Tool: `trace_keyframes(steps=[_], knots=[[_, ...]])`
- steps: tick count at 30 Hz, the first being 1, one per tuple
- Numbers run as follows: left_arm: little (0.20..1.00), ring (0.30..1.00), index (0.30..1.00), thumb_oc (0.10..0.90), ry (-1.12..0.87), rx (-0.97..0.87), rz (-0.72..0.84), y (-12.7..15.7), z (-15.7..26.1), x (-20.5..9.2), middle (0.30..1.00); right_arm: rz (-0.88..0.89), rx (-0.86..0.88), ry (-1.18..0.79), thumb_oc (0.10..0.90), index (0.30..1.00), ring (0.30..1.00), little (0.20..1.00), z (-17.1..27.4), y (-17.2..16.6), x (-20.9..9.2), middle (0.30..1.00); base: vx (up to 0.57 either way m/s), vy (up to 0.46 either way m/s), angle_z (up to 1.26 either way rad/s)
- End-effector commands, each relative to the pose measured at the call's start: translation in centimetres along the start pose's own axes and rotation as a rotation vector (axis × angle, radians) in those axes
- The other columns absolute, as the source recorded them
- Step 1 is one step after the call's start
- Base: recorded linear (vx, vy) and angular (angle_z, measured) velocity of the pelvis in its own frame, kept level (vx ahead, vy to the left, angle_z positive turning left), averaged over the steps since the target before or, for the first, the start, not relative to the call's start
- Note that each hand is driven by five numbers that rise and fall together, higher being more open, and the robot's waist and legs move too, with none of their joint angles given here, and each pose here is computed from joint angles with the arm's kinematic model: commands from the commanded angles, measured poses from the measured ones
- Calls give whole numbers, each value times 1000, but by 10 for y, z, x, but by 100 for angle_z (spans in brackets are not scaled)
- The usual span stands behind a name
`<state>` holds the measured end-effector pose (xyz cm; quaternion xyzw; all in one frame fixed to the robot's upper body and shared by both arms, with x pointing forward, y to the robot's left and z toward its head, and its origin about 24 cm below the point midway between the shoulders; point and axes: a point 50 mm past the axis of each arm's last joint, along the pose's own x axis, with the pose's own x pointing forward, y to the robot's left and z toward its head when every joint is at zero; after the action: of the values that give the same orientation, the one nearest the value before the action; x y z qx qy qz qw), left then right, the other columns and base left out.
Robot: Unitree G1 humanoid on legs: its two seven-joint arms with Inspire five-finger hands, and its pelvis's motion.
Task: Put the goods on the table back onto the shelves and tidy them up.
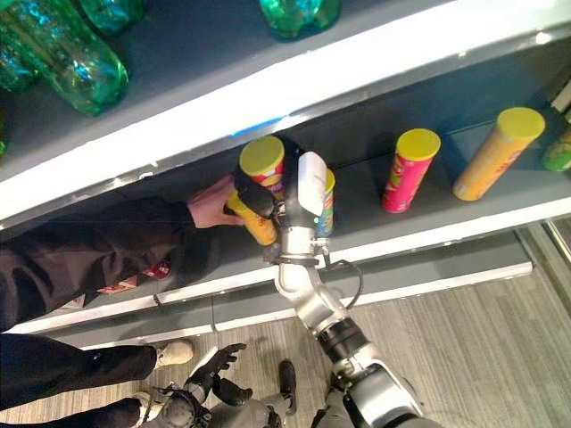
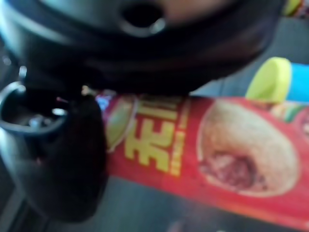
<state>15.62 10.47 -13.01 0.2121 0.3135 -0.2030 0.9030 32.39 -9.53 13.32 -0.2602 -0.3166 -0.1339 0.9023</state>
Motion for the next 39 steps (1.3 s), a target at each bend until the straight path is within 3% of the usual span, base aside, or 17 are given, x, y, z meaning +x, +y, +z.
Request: trace_keyframes(steps=[1,7,14,21,30,39], knots=[[900,900,900,800,53,93,-86,-17,-20,-9,900,-50,189,-266,400,300,300,300,69,16,25,300,46,-21,-4],[900,900,900,800,96,78,-65,-13,-29,-12,900,-12,243,-232,400,300,300,300,67,18,8,300,52,-28,-1],[900,900,900,800,204,6,22,-10,-53,-23,900,308,434,32,400,300,300,300,46,42,-90,300,91,-5,-19],[900,900,900,800,239,-53,74,-12,-60,-28,900,434,528,95,400,300,300,300,51,53,-117,300,24,24,-15],[900,900,900,800,158,-29,123,-1,-42,-18,900,445,552,13,400,300,300,300,64,57,-96,300,-86,116,2],[900,900,900,800,178,34,72,-11,-37,-12,900,507,554,153,400,300,300,300,44,60,-106,300,-21,470,-13]])
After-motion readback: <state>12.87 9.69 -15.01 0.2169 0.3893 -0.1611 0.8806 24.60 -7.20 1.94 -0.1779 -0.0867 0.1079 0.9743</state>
